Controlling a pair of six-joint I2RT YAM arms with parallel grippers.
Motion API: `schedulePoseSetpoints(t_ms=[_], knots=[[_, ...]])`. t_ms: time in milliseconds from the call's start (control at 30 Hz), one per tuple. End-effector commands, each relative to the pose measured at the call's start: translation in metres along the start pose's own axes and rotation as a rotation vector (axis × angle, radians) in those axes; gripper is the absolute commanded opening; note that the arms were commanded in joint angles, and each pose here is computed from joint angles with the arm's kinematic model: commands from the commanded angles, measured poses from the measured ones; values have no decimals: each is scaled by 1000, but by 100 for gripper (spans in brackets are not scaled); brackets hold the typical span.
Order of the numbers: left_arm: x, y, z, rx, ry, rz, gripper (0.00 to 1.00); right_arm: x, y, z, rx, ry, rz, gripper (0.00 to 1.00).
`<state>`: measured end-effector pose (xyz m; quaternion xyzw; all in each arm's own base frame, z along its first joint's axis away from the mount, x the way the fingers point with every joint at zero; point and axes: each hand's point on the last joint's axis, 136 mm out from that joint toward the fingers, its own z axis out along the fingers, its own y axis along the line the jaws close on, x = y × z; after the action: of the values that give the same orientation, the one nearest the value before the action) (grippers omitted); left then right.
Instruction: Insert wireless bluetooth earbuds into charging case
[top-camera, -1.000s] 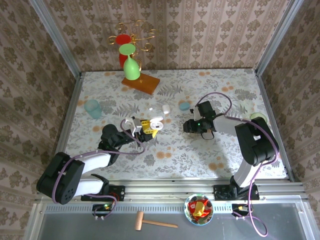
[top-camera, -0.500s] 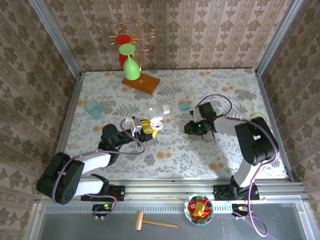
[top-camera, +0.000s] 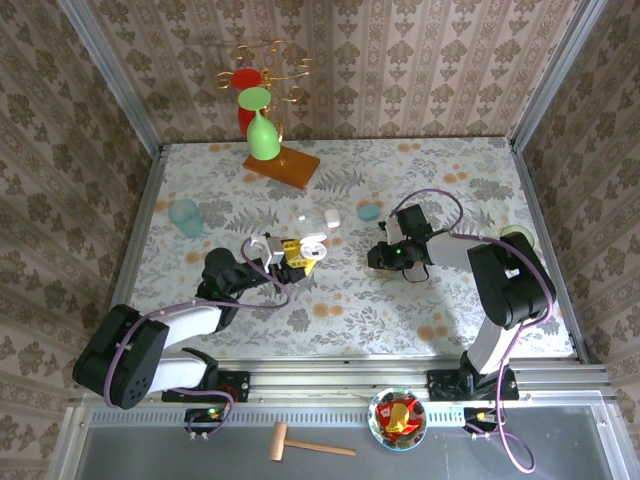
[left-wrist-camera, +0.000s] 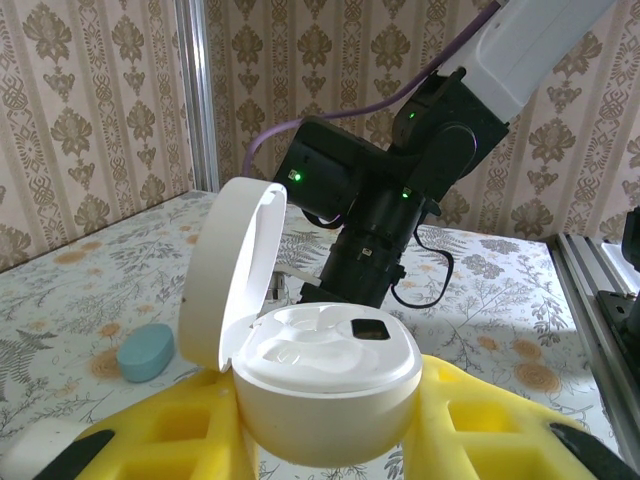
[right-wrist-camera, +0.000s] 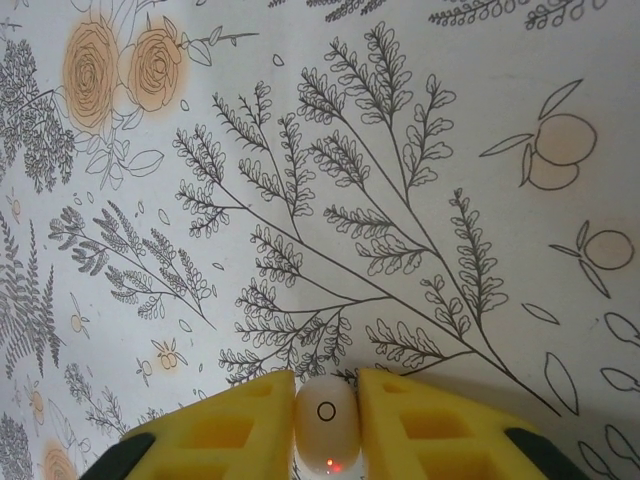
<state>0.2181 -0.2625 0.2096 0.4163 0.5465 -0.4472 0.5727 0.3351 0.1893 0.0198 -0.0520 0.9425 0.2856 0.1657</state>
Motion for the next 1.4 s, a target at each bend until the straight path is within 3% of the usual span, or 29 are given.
schedulePoseSetpoints(t_ms=[0, 233, 533, 667, 900, 1133, 1367], knots=[[-20, -4, 4, 28, -46, 60, 26, 9, -3, 7, -3, 44, -5, 17], [-20, -3, 4, 25, -43, 61, 26, -2, -1, -10, 55, -24, 24, 13], [-13, 2, 8, 14, -33, 61, 26, -16, -15, -74, 511, -268, 194, 15], [-12, 6, 12, 9, -32, 69, 26, -15, -12, -95, 604, -329, 250, 15], [-2, 14, 19, -19, -23, 81, 26, -14, 1, -113, 592, -380, 284, 14], [20, 29, 31, -77, 15, 120, 26, -27, 75, -144, 379, -489, 158, 13], [24, 31, 42, -65, 24, 132, 26, -32, 143, -152, 248, -512, 37, 13]])
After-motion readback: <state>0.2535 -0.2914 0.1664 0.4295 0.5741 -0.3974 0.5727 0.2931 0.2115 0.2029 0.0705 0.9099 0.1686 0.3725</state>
